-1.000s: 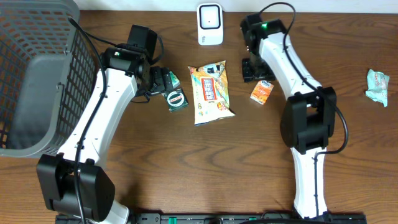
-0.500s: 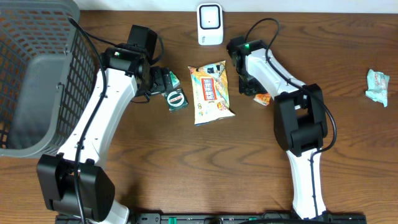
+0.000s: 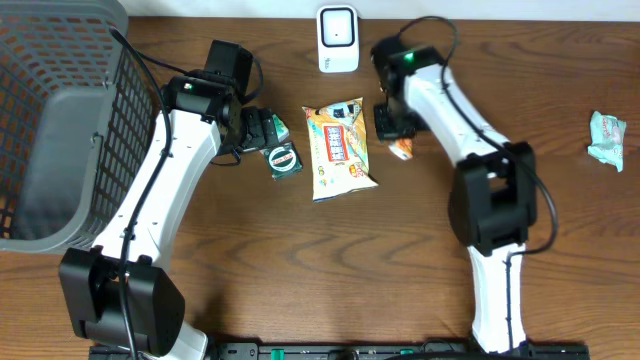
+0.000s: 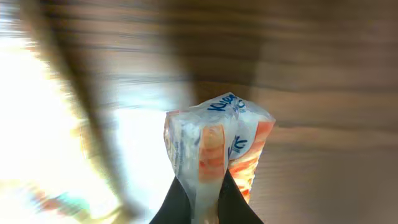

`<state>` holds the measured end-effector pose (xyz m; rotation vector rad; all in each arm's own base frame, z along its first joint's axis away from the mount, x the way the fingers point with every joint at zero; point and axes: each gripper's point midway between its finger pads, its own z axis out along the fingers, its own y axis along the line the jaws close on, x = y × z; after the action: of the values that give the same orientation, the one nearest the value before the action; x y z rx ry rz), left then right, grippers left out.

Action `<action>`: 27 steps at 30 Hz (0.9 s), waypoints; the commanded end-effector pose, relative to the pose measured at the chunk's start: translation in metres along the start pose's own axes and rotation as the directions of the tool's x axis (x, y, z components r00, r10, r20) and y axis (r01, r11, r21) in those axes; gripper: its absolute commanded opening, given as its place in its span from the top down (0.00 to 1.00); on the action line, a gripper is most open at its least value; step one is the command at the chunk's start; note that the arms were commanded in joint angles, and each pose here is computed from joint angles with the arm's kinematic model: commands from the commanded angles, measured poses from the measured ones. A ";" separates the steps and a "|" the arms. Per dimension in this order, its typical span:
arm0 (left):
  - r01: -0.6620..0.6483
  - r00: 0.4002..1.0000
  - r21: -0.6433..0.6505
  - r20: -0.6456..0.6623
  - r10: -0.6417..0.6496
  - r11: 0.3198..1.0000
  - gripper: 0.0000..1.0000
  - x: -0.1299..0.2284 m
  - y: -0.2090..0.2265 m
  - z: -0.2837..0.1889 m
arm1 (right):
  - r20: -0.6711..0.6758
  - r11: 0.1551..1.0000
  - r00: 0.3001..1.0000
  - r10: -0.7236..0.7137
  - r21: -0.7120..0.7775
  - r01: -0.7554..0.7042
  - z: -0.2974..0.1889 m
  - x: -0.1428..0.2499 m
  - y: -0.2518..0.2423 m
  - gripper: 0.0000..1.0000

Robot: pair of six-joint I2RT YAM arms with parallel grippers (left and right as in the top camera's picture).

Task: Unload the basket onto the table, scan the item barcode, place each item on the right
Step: 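Close the right gripper on the orange tissue pack and lift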

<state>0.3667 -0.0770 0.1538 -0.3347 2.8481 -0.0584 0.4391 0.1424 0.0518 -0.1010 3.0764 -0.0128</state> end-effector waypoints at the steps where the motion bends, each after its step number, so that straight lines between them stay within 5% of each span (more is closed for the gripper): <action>1: -0.002 1.000 -0.008 0.011 0.002 1.000 0.02 -0.003 0.002 -0.002 | 0.064 0.943 0.993 -0.098 -0.314 0.113 -0.046 -0.006 0.032 0.99; 9: -0.002 1.000 -0.008 0.011 0.002 1.000 0.03 -0.003 0.002 -0.002 | -0.021 0.811 0.993 -0.116 -0.579 0.083 -0.011 0.019 0.045 0.99; 15: -0.002 1.000 -0.008 0.011 0.002 1.000 0.02 -0.003 0.002 -0.002 | -0.074 0.782 0.997 0.001 -0.621 -0.047 0.022 0.024 0.020 0.98; 22: -0.002 1.000 -0.008 0.011 0.002 1.000 0.02 -0.003 0.002 -0.002 | -0.122 0.867 0.987 0.107 -0.475 -0.152 0.035 0.027 -0.043 0.63; 27: -0.002 1.000 -0.008 0.011 0.002 1.000 0.03 -0.003 0.002 -0.002 | -0.172 0.878 0.975 0.137 -0.436 -0.200 0.020 0.033 -0.061 0.59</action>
<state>0.3667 -0.0769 0.1538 -0.3352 2.8480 -0.0583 0.4032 0.0843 0.0220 0.1669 3.1517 0.7922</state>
